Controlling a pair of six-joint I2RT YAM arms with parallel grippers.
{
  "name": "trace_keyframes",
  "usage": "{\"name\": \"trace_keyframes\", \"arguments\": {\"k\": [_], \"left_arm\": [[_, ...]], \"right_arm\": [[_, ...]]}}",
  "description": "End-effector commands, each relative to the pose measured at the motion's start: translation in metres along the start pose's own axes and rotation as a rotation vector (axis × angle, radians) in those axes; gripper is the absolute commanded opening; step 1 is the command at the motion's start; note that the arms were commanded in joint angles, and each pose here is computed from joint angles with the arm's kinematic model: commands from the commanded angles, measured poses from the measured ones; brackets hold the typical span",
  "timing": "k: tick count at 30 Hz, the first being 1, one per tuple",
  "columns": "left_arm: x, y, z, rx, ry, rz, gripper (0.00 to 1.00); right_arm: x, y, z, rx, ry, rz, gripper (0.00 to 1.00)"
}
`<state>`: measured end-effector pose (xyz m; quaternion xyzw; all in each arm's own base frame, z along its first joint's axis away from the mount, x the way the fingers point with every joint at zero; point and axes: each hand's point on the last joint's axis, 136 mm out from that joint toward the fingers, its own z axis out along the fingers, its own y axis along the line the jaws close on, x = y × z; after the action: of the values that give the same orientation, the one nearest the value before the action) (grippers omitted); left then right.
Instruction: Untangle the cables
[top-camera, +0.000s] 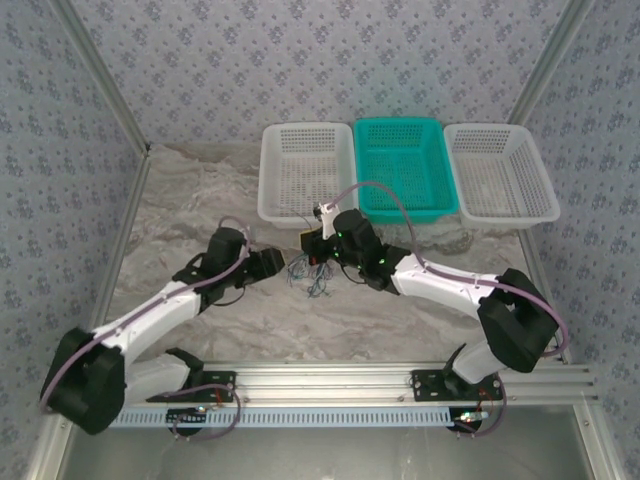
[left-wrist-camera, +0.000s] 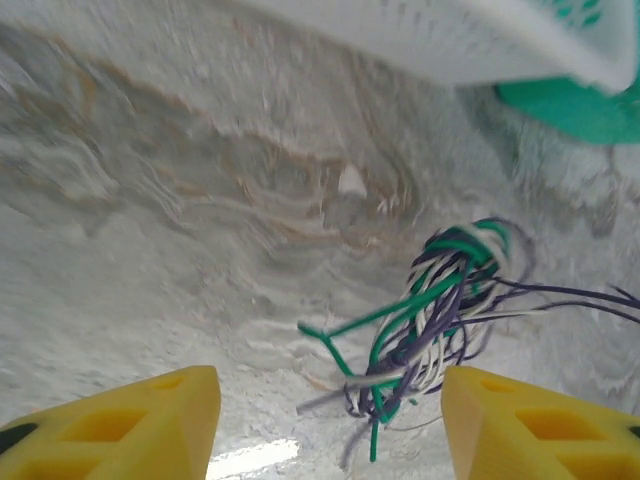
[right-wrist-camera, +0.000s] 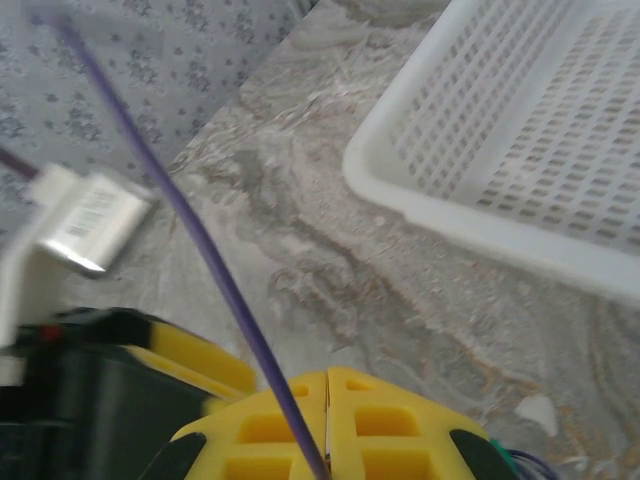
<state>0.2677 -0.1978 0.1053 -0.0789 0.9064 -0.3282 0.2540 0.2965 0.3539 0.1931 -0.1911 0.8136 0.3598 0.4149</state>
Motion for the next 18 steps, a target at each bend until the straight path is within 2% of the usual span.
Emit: {"name": "trace_keyframes", "arguments": {"k": [1, 4, 6, 9, 10, 12, 14, 18], "left_arm": [[-0.002, -0.03, 0.013, 0.121, 0.019, -0.004, 0.65], [-0.002, -0.043, 0.027, 0.169, 0.047, 0.001, 0.67], [-0.001, -0.042, 0.035, 0.148, 0.062, 0.013, 0.66], [0.005, -0.033, 0.047, 0.084, 0.093, 0.022, 0.53], [0.007, -0.029, 0.05, 0.07, 0.103, 0.017, 0.43], [0.012, -0.02, 0.055, 0.03, 0.122, 0.006, 0.18], [0.017, -0.007, 0.056, -0.022, 0.135, -0.005, 0.0], [0.021, 0.014, 0.052, -0.117, 0.122, -0.003, 0.0]], "right_arm": [[-0.003, 0.021, -0.005, -0.092, 0.03, 0.061, 0.0], [-0.006, 0.027, -0.005, -0.112, 0.031, 0.074, 0.0], [-0.008, 0.028, -0.006, -0.117, 0.031, 0.082, 0.0], [-0.011, 0.029, -0.008, -0.12, 0.026, 0.106, 0.0], [-0.012, 0.028, -0.008, -0.118, 0.024, 0.115, 0.0], [-0.015, 0.026, -0.01, -0.11, 0.025, 0.133, 0.0], [-0.018, 0.024, -0.013, -0.105, 0.021, 0.139, 0.0], [-0.032, 0.003, -0.029, -0.025, -0.02, 0.17, 0.0]]}}
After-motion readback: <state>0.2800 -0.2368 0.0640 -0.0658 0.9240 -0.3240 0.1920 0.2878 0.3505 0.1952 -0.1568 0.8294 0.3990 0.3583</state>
